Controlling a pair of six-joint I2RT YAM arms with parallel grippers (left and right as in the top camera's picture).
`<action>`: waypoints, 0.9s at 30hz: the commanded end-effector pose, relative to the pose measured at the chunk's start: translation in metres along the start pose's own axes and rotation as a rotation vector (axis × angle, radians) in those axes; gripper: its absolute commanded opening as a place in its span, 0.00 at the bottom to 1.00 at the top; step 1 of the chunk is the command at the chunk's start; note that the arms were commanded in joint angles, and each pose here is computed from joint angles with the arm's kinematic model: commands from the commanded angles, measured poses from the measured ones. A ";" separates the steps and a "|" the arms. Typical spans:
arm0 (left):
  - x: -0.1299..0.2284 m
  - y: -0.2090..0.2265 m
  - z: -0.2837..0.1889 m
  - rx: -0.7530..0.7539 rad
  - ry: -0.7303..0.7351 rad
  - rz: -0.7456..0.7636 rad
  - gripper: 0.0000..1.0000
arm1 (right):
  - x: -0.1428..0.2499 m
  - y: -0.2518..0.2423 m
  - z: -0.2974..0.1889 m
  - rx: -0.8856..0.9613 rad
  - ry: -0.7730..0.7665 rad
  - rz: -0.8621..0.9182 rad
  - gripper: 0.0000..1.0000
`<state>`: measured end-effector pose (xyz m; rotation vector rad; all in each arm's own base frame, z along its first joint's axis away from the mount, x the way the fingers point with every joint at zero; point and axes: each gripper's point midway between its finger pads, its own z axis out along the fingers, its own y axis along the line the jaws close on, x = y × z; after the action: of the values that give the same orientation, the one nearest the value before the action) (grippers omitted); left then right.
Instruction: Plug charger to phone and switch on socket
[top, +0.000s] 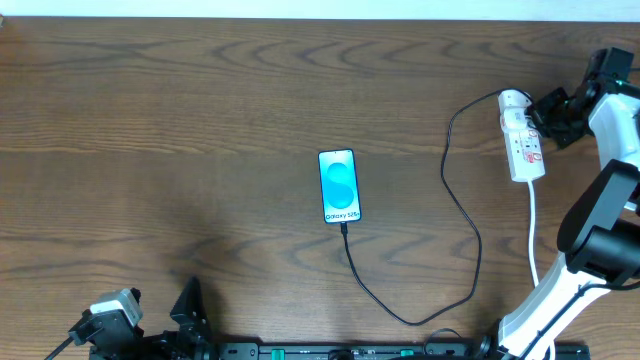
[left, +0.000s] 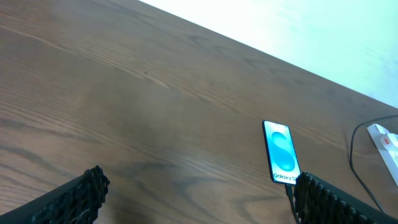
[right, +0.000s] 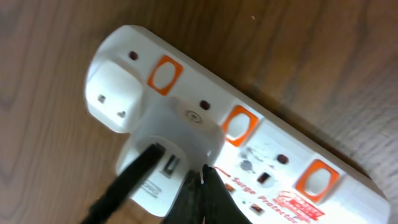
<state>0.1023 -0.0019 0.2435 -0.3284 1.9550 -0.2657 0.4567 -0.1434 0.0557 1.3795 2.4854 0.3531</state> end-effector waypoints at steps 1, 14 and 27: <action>0.000 0.002 -0.001 -0.009 -0.016 -0.004 0.98 | -0.001 -0.019 0.011 0.054 0.018 0.016 0.01; 0.000 0.002 -0.001 -0.009 -0.016 -0.004 0.98 | -0.007 -0.017 0.011 0.040 -0.003 0.018 0.01; 0.000 0.002 -0.001 -0.009 -0.016 -0.004 0.98 | -0.009 -0.011 0.012 0.026 -0.017 0.027 0.01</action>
<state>0.1023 -0.0019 0.2435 -0.3284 1.9550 -0.2657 0.4559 -0.1575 0.0459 1.4097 2.4668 0.3236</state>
